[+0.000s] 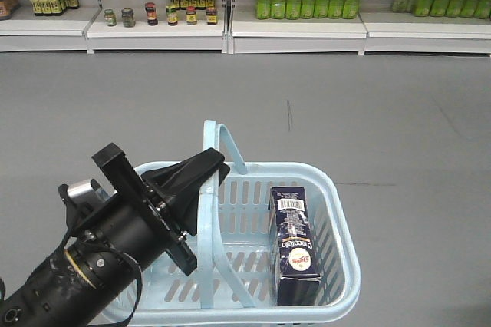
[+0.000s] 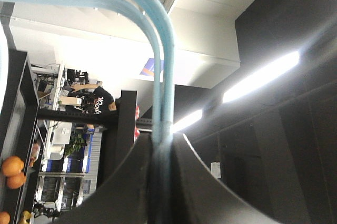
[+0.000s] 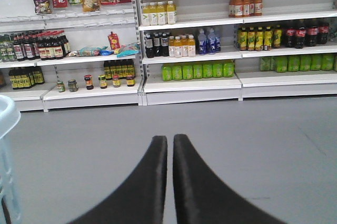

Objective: Left arm holds basket, right arm returns cookies
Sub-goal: 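Drive the base toward the drink shelves holding the basket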

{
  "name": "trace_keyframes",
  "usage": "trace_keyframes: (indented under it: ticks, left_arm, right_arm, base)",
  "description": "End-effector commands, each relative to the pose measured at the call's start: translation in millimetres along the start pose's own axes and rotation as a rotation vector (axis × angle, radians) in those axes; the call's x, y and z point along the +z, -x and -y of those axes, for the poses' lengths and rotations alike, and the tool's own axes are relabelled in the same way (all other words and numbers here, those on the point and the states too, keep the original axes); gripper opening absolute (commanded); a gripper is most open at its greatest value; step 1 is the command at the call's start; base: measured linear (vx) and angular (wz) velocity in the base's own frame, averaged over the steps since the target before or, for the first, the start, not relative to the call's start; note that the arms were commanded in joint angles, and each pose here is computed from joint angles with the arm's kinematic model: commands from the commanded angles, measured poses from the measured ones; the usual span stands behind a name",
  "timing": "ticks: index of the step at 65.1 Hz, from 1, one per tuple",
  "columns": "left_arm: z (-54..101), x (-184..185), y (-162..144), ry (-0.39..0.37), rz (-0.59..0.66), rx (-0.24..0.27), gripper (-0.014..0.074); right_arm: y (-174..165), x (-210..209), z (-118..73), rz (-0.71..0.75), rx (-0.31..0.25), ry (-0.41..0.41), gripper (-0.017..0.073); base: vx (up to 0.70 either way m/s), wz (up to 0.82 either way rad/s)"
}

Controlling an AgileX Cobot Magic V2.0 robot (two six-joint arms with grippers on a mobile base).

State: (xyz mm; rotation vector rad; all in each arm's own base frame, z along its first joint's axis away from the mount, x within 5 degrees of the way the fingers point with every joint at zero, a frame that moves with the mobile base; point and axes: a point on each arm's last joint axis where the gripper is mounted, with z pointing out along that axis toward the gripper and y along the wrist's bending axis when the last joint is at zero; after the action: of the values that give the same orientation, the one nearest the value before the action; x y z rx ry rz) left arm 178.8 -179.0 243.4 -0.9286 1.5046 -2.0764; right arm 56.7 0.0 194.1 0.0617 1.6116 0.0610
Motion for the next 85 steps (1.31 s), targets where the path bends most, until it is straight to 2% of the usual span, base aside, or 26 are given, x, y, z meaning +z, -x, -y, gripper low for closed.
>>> trace_keyframes:
  ticks: [1,85]
  left_arm:
    - [40.8,-2.5,-10.8,-0.338,-0.082,-0.013,-0.0003]
    - [40.3,-2.5,-12.5,-0.332,-0.100,-0.006,-0.0003]
  right_arm:
    - [1.1,-0.2,0.0,0.066,-0.012,0.002,-0.0006]
    - [1.1,-0.2,0.0,0.066,-0.012,0.002,-0.0006]
  base:
    - [0.58,0.00]
    - [0.55,0.04]
